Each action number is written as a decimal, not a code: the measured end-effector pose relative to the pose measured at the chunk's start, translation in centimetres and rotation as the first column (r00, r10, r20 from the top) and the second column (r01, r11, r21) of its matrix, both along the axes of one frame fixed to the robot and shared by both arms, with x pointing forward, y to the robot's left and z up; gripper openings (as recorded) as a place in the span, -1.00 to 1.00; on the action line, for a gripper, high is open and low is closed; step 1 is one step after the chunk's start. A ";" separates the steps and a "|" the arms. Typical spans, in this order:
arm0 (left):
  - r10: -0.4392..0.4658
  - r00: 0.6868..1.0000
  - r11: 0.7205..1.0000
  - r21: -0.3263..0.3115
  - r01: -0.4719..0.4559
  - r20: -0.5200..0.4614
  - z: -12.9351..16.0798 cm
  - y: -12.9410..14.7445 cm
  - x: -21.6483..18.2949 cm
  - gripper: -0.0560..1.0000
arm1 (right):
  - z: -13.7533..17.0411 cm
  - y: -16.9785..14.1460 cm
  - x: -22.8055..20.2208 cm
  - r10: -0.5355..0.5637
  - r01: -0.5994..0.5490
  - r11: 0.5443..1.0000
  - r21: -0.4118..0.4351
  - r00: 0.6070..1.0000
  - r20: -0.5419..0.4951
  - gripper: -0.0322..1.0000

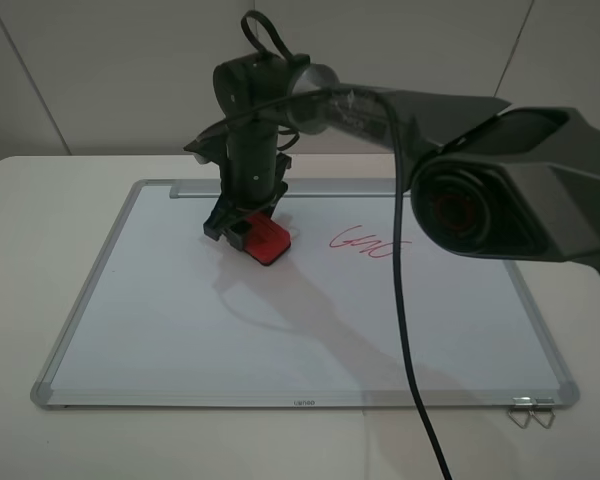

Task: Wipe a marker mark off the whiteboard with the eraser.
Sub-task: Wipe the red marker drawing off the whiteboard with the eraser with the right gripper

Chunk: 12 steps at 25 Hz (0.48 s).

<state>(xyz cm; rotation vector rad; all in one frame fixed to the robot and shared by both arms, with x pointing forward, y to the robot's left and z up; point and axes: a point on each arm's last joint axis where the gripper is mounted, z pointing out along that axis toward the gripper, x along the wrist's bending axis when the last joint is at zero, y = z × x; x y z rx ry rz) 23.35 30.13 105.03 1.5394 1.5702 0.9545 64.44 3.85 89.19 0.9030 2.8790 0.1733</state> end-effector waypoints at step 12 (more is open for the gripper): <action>0.000 1.000 1.000 0.000 0.000 0.000 0.0 0.0 0.0 0.56 | -0.9 0.8 -0.6 -0.018 0.019 1.000 0.023 0.999 -0.041 0.09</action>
